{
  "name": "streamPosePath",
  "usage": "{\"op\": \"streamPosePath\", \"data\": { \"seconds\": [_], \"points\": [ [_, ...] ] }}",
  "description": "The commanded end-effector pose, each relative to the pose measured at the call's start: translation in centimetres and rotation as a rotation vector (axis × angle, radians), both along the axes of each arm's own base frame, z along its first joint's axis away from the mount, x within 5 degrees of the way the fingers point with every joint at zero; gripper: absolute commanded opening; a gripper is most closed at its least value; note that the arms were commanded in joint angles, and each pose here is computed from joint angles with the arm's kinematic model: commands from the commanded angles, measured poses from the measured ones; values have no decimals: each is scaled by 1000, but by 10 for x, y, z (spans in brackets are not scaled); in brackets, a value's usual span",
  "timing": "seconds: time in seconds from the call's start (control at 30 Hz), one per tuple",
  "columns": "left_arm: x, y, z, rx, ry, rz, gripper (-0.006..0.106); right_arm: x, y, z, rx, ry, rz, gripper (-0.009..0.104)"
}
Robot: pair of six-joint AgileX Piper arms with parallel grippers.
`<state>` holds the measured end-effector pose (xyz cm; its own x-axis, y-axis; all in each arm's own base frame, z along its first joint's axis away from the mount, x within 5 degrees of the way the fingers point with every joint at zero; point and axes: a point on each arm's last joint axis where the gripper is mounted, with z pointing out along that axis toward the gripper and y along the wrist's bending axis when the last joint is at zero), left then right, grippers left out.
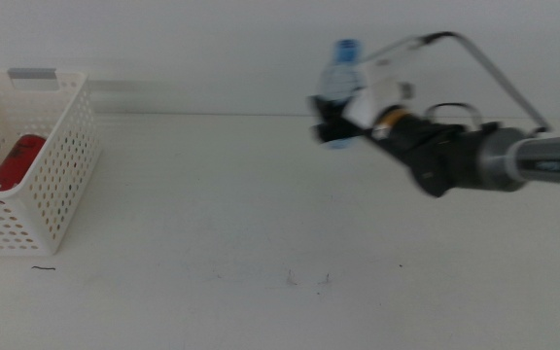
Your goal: Use arms to grab the bottles and put them into the dustbin to the left of the table.
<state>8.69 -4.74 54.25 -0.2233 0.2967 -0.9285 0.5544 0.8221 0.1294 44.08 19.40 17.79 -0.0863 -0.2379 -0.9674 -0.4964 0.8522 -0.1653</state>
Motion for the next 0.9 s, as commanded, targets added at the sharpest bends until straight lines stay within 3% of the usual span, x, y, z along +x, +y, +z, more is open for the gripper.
{"op": "streamPosePath", "data": {
  "seconds": [0.0, 0.2, 0.6, 0.73, 0.87],
  "points": [
    [-1, 0, 1, -11, -4, 4, 94, -7, 31, 5, 59, -21, 103, -2],
    [-1, 0, 1, -11, -4, 4, 94, -34, 92, -7, 53, -16, 257, -2],
    [-1, 0, 1, -11, -4, 4, 94, -43, 109, -37, 54, 4, 309, 1],
    [-1, 0, 1, -11, -4, 4, 94, -43, 109, -43, 59, 18, 308, 20],
    [-1, 0, 1, -11, -4, 4, 94, -43, 109, -44, 62, 23, 308, 57]
  ]
}}
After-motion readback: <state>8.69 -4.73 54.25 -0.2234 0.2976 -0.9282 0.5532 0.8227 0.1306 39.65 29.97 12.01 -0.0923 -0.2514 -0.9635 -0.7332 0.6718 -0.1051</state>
